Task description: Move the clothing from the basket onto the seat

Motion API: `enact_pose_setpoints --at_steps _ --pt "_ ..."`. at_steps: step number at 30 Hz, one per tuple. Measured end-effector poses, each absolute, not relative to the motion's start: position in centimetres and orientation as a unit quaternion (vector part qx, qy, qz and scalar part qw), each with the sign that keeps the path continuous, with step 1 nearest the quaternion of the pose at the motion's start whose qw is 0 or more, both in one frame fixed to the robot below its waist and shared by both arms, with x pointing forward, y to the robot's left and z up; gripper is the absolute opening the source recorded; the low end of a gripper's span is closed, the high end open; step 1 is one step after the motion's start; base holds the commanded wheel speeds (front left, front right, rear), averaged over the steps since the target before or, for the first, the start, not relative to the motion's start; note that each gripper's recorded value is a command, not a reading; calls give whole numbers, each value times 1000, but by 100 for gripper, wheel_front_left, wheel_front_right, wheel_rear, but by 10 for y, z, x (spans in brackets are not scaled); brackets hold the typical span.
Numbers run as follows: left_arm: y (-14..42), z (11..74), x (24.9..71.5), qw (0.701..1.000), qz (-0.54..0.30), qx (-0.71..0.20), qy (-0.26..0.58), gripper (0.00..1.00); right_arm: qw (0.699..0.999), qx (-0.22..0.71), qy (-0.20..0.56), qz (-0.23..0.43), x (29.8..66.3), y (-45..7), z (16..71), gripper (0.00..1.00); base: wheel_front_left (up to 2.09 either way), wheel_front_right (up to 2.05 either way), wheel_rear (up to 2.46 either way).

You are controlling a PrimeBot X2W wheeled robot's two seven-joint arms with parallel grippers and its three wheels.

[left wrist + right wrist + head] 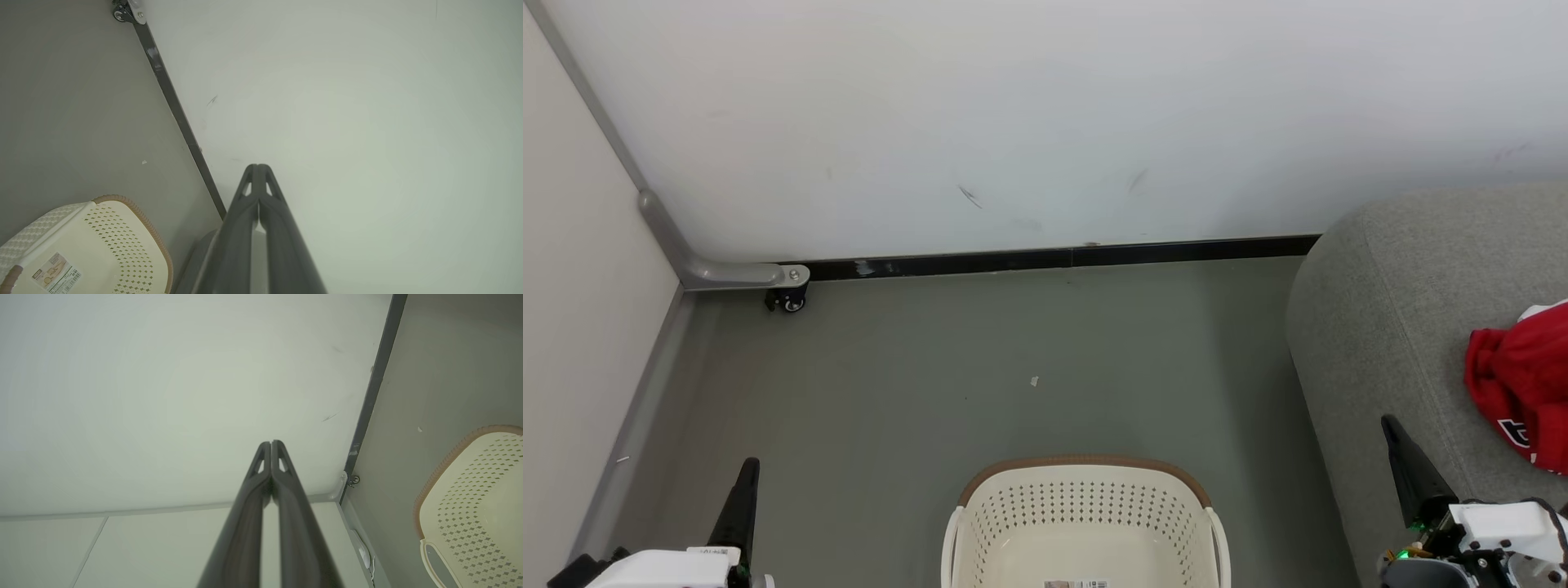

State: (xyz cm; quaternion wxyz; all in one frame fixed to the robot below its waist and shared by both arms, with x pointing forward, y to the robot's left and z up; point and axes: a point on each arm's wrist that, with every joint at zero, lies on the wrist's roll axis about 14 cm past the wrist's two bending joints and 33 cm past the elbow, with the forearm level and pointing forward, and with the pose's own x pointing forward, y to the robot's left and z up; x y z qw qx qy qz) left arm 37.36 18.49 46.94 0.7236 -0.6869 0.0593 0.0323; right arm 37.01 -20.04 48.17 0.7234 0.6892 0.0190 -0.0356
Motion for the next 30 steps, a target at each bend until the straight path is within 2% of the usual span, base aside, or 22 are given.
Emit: enact_pose_setpoints --at_steps 5,30 --pt "189 472 374 705 31 -707 47 0 702 711 18 -37 372 -202 482 0 0 0 0" --pt "188 478 377 705 24 -708 41 0 702 711 14 -38 375 -205 484 0 0 0 0"
